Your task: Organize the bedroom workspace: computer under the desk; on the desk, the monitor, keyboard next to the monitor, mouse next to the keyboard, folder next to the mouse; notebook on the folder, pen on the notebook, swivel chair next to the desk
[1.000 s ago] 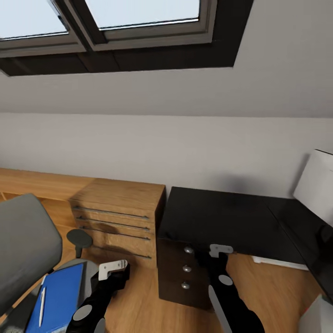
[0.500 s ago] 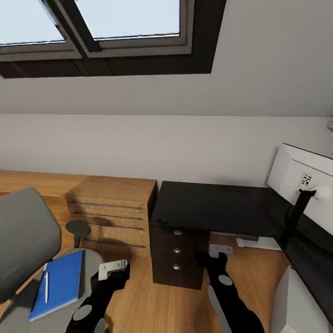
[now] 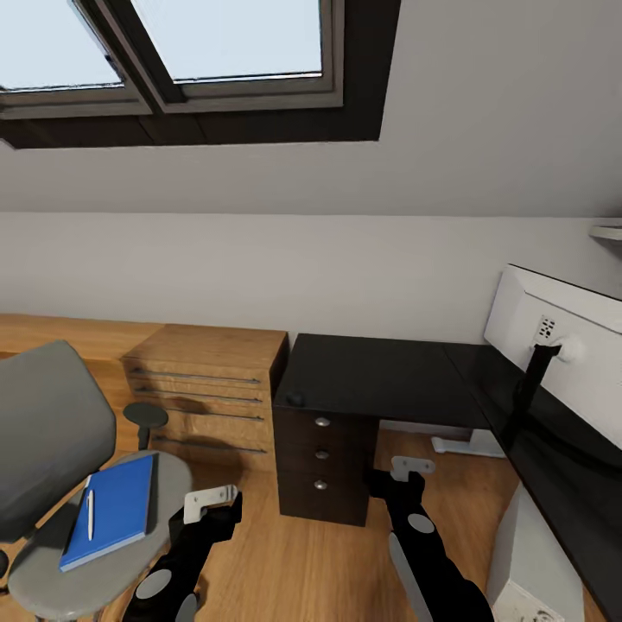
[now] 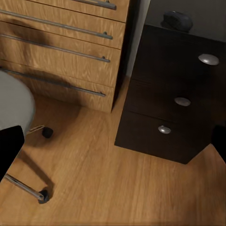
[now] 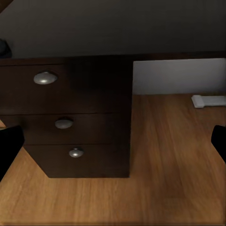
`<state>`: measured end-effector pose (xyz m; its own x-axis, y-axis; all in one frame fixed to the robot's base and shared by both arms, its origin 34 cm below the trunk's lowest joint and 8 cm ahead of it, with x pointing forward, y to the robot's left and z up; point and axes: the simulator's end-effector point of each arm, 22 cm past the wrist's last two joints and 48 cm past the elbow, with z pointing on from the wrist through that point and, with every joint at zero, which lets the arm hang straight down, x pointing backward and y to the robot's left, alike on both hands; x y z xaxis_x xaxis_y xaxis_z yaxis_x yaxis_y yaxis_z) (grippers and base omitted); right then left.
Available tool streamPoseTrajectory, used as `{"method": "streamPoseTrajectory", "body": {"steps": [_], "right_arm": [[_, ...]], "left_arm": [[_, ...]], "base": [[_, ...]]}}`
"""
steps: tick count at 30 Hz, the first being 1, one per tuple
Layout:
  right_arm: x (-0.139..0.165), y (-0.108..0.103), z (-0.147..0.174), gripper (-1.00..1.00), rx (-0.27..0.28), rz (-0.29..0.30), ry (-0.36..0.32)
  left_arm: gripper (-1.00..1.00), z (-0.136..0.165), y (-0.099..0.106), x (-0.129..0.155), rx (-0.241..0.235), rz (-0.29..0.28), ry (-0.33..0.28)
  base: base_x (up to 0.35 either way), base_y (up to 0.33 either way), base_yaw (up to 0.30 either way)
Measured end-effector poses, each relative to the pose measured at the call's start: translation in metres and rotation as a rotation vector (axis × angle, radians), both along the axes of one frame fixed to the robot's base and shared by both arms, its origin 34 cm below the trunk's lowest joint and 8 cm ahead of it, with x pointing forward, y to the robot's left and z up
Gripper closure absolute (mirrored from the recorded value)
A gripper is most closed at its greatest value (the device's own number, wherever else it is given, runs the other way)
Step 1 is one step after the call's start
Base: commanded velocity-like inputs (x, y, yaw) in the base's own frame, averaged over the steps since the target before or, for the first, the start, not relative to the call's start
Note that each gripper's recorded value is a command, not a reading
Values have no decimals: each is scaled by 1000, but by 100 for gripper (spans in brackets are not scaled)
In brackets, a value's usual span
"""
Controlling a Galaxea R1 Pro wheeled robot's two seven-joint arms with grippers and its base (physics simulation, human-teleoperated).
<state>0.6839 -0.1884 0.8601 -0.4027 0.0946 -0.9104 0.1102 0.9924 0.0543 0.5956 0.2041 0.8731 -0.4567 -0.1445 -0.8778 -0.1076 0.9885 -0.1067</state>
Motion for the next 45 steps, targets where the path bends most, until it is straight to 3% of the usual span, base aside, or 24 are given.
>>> {"method": "streamPoseTrajectory", "body": {"steps": [9,26,35,45], "right_arm": [[0,0,0,-100,-1,0,0],[1,-1,1,-100,-2,0,-3],[1,-7,17,-100,3,-15,-62],[-1,-7,19,-100,6,-18,-71]], "left_arm": [[-100,0,0,0,0,0,0],[-100,1,1,0,0,1,-1],[-100,2,1,1,-1,2,-5],[-100,1,0,0,0,1,-2]], "base": [[-106,-5,0],[-322,-8,0],[-295,-124,0],[-285,-159,0]]}}
